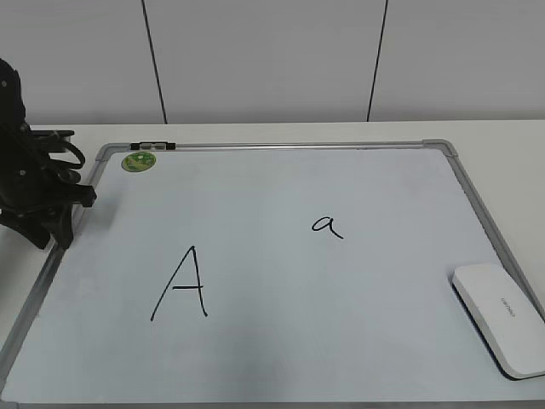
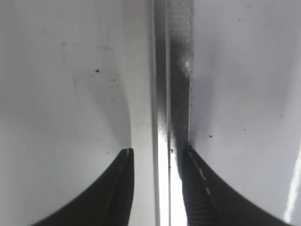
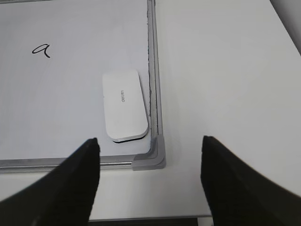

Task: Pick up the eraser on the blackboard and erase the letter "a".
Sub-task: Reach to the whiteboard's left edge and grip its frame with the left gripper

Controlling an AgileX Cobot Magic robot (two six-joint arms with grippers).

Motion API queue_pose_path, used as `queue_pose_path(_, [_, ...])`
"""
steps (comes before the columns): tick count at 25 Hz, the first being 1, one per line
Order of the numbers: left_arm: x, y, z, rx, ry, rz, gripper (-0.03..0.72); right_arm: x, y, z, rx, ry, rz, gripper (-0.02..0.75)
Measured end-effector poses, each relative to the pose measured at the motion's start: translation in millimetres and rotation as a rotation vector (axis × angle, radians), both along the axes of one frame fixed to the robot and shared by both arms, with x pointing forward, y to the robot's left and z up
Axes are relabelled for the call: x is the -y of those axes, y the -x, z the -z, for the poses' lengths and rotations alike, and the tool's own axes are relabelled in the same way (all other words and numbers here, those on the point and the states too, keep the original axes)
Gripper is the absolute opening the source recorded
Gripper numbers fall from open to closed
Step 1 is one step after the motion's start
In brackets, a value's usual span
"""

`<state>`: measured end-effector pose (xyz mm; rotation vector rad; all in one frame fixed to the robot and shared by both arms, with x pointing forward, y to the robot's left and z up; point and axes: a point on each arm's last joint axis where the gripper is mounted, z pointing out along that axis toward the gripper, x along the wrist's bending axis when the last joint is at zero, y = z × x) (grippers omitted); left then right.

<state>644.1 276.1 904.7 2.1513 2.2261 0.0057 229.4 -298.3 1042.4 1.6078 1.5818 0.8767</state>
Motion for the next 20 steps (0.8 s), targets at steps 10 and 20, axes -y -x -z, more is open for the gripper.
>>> queue_pose_path(10, [0.6, -0.3, -0.2, -0.001, 0.006, -0.006, 0.031, 0.0, 0.1, 0.1, -0.001, 0.0, 0.0, 0.501])
queue_pose_path(20, [-0.2, -0.4, -0.2, 0.0, -0.003, -0.002, 0.029, -0.9, -41.9, -9.4, -0.244, 0.005, -0.039, 0.501])
